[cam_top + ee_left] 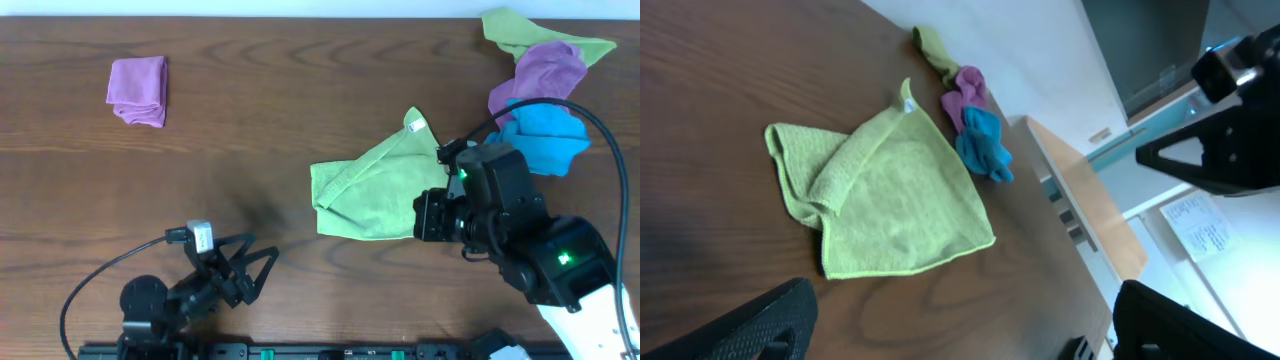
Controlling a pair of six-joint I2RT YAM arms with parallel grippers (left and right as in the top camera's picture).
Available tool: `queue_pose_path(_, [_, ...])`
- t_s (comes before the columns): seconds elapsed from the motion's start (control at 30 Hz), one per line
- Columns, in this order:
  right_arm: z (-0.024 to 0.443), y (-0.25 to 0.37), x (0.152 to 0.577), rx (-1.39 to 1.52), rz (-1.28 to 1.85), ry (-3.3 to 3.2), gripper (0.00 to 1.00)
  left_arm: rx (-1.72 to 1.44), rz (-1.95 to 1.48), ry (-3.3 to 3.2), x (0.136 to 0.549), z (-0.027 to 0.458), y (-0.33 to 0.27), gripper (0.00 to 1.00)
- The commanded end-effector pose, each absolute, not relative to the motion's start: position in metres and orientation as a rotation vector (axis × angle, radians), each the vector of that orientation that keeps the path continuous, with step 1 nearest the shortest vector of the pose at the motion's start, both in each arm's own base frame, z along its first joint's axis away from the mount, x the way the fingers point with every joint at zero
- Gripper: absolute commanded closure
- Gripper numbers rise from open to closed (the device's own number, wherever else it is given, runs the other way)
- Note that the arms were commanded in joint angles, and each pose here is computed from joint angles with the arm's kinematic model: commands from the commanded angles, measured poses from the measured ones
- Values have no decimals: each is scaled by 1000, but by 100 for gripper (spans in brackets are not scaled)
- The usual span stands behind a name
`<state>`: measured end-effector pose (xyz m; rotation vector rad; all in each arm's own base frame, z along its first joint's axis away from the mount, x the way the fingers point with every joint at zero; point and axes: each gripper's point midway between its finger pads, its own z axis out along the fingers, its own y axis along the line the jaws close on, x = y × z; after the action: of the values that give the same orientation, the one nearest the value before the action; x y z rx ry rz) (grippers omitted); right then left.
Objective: Fold the cloth
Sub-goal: 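Reach the left gripper to the cloth's folded left corner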
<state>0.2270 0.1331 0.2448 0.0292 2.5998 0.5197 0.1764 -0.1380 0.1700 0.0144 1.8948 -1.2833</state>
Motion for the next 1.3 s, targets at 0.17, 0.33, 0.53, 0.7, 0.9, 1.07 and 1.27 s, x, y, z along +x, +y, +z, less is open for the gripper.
queue_pose_path(0.17, [265,135,239,-22,536,2479,98,62,-1211,2042,189,142,-149,10])
queue_pose_path(0.33, [285,134,250,-25,556,2378,98,164,-1086,2152,199,133,-162,10])
queue_pose_path(0.53, [297,122,258,32,541,2342,98,333,-922,2251,217,133,-191,10])
queue_pose_path(0.7, [314,109,264,27,501,2294,99,520,-652,2368,238,119,-220,9])
queue_pose_path(0.9, [348,91,262,57,476,2209,98,639,-318,2485,264,87,-240,11])
queue_pose_path(1.07, [360,80,255,69,452,2173,99,712,-290,2528,264,65,-263,57])
queue_pose_path(1.27, [359,74,251,71,428,2179,98,646,-367,2575,258,60,-271,94])
